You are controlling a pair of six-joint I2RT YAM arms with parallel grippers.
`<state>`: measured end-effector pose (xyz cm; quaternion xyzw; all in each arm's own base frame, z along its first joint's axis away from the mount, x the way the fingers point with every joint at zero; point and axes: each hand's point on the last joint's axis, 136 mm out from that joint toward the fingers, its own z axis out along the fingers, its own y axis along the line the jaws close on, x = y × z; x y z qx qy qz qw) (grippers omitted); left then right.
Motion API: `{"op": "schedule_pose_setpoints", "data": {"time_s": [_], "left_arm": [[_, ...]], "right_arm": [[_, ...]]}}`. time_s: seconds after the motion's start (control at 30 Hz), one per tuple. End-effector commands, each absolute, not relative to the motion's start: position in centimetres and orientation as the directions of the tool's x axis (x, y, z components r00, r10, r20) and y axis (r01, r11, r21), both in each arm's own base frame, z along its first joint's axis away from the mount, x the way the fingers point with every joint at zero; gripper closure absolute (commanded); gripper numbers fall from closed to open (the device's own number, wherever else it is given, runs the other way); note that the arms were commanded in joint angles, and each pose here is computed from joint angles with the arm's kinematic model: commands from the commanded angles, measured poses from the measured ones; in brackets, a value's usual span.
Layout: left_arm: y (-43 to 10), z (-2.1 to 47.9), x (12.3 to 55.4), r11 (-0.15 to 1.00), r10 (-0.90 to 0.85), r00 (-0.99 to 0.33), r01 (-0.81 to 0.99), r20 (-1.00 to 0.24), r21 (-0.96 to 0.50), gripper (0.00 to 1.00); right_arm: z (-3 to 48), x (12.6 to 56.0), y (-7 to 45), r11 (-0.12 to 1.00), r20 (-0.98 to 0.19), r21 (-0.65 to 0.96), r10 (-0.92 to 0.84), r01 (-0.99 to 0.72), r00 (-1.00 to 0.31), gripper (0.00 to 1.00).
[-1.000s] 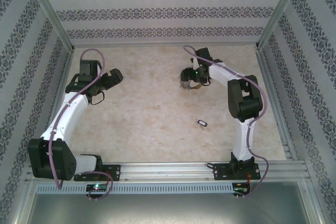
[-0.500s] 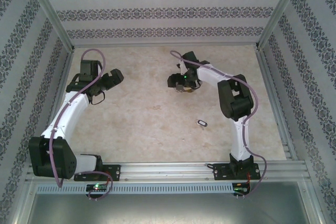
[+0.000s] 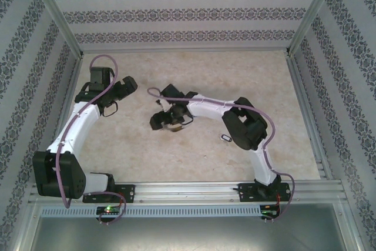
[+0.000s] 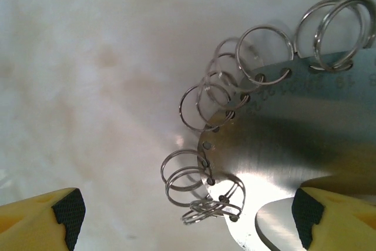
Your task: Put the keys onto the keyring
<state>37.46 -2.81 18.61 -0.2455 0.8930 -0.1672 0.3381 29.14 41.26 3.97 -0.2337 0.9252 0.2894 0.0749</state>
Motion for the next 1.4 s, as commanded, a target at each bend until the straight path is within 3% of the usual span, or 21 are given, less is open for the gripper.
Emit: {"op": "schedule_pose_setpoints", "data": {"time_s": [0.0, 0.2, 0.3, 0.37, 0.43, 0.5, 0.57, 0.67, 0.8, 1.0, 1.23, 1.37], "left_arm": [[-3.0, 18.0, 37.6, 0.820, -0.560, -0.637, -0.330, -0.531, -0.469, 0.01], [-5.3, 18.2, 38.5, 0.834, -0.505, -0.645, -0.195, -0.573, -0.516, 0.01], [-7.2, 18.5, 39.0, 0.847, -0.454, -0.652, -0.103, -0.607, -0.522, 0.01], [-8.6, 18.8, 39.0, 0.860, -0.406, -0.658, -0.041, -0.634, -0.508, 0.01], [-9.8, 18.8, 38.9, 0.867, -0.374, -0.661, 0.000, -0.650, -0.498, 0.01], [-10.5, 18.7, 38.8, 0.874, -0.343, -0.667, 0.030, -0.662, -0.484, 0.01], [-10.3, 18.6, 38.5, 0.889, -0.324, -0.675, 0.024, -0.663, -0.458, 0.01], [-10.3, 17.9, 37.7, 0.892, -0.316, -0.700, 0.010, -0.640, -0.452, 0.01], [-11.0, 16.8, 35.8, 0.904, -0.255, -0.740, 0.046, -0.622, -0.425, 0.01], [-9.3, 16.5, 35.4, 0.941, -0.252, -0.744, -0.038, -0.619, -0.338, 0.00], [-10.3, 14.4, 35.5, 0.912, -0.308, -0.779, -0.078, -0.546, -0.404, 0.00], [-10.7, 13.9, 35.7, 0.907, -0.307, -0.799, -0.081, -0.517, -0.412, 0.00]], "right_arm": [[7.0, 28.8, 41.4, 0.702, -0.306, 0.562, -0.316, -0.439, -0.898, 0.07], [9.9, 30.5, 33.6, 0.821, -0.449, 0.390, -0.226, -0.417, -0.865, 0.07], [10.8, 31.0, 29.6, 0.853, -0.469, 0.378, -0.158, -0.359, -0.869, 0.08], [10.4, 31.1, 27.9, 0.865, -0.443, 0.389, -0.127, -0.317, -0.888, 0.13], [10.0, 31.3, 27.5, 0.863, -0.399, 0.426, -0.091, -0.272, -0.913, 0.31], [9.9, 31.5, 28.3, 0.848, -0.337, 0.491, -0.026, -0.200, -0.941, 0.40], [10.0, 31.7, 30.2, 0.804, -0.311, 0.569, 0.015, -0.174, -0.950, 0.45], [8.8, 32.2, 31.0, 0.814, -0.323, 0.551, 0.005, -0.184, -0.946, 0.52], [7.7, 30.8, 32.1, 0.783, -0.316, 0.548, -0.131, -0.294, -0.940, 0.53], [4.7, 27.3, 33.5, 0.753, -0.303, 0.497, -0.314, -0.430, -0.900, 0.54], [5.0, 28.9, 30.9, 0.842, -0.351, 0.357, -0.279, -0.403, -0.894, 0.54], [6.2, 32.1, 29.1, 0.879, -0.414, 0.256, -0.277, -0.403, -0.867, 0.57]]}}
